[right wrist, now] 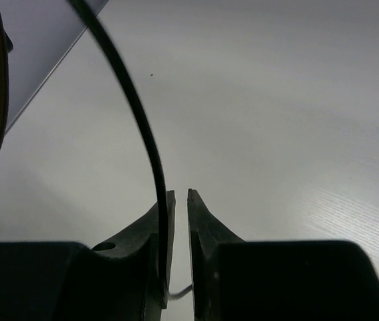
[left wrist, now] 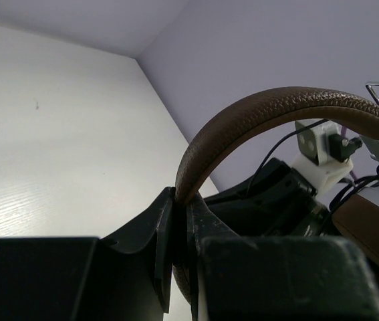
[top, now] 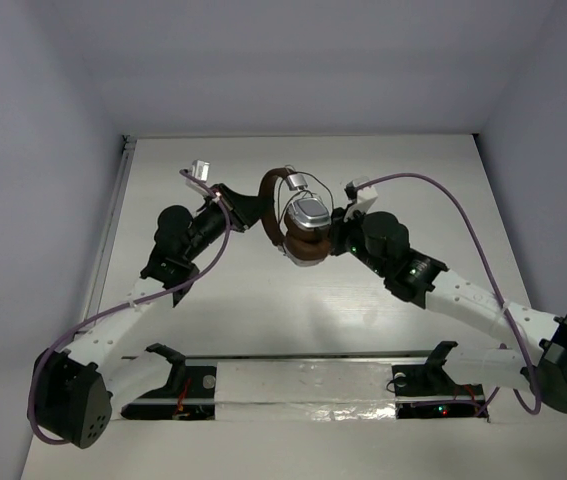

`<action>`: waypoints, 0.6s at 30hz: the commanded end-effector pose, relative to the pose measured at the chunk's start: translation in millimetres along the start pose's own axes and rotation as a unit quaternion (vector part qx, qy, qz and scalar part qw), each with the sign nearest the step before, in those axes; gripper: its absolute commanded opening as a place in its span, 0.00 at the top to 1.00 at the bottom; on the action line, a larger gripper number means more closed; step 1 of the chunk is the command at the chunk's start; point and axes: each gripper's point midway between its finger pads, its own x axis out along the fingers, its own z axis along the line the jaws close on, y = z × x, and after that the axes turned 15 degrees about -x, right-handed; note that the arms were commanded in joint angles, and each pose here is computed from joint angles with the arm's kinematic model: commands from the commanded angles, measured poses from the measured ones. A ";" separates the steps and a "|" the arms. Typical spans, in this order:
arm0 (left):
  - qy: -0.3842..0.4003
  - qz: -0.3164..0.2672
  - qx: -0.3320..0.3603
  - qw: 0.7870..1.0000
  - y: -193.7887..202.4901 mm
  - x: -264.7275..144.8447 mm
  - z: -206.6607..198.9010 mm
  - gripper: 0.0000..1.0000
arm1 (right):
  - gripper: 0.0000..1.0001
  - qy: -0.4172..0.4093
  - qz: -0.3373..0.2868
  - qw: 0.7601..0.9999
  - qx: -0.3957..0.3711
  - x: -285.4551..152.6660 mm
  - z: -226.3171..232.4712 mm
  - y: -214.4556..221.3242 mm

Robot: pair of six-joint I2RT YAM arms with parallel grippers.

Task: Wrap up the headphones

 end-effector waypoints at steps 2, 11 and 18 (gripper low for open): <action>0.041 -0.063 0.005 0.997 -34.7 -2.0 -43.7 1.00 | 0.80 -0.027 -0.027 0.999 0.025 2.2 10.3 -5.6; -0.001 -0.126 -0.036 0.991 -55.8 -3.1 -29.7 1.00 | 1.00 -0.063 -0.035 0.996 0.061 5.8 22.5 5.4; -0.065 -0.214 -0.074 0.972 -78.3 -5.5 11.8 1.00 | 1.00 -0.153 -0.049 0.981 0.106 -6.2 54.2 2.4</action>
